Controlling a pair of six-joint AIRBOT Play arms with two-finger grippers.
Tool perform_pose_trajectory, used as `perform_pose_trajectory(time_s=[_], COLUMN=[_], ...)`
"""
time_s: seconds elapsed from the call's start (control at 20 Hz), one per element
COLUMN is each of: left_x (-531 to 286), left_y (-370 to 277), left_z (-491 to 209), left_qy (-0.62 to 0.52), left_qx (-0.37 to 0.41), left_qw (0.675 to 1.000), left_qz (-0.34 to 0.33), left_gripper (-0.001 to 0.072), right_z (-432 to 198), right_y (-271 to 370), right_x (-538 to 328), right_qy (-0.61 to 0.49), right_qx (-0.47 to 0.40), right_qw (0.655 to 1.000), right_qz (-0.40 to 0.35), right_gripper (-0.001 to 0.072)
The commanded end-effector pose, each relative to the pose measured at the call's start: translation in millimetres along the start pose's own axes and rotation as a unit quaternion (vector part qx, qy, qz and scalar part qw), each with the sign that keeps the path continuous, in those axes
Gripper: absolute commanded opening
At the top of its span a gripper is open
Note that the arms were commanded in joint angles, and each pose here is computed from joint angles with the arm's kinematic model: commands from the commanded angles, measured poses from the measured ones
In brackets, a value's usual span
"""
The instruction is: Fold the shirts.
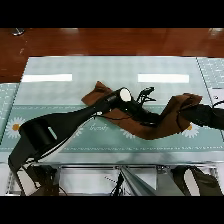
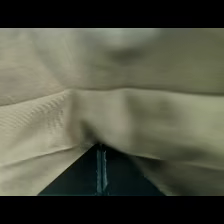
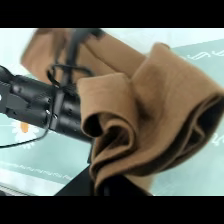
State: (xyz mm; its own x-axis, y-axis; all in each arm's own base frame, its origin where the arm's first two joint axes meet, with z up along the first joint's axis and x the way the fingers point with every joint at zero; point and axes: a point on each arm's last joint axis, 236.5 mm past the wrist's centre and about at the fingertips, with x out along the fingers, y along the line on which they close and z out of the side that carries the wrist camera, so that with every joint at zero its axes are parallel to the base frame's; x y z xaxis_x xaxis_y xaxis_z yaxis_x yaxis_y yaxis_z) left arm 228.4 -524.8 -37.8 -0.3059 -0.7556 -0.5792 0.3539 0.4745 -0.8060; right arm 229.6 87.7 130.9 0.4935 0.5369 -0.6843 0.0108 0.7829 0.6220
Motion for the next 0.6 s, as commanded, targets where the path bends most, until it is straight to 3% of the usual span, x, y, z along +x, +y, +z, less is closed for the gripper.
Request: perform_pose_trajectory(time_s=[0.0, 0.25, 0.55], left_x=[-23, -222, -439], left_y=[-14, 68, 82], left_z=[25, 97, 31], left_qy=[-0.029, -0.154, -0.332], left_qx=[-0.023, -0.084, -0.023], left_qw=[0.998, 0.983, 0.940], left_qz=[-0.048, -0.049, 0.077], left_gripper=[0.0026, 0.0024, 0.0025], right_z=[-1, 13, 40], right_y=[6, 38, 115], right_x=[-1, -4, 58], right_qy=[-0.002, -0.029, 0.007], right_qx=[0.002, 0.000, -0.058], right_qw=[1.000, 0.997, 0.986], right_qz=[0.009, 0.078, 0.156], right_gripper=[0.0024, 0.0024, 0.0024])
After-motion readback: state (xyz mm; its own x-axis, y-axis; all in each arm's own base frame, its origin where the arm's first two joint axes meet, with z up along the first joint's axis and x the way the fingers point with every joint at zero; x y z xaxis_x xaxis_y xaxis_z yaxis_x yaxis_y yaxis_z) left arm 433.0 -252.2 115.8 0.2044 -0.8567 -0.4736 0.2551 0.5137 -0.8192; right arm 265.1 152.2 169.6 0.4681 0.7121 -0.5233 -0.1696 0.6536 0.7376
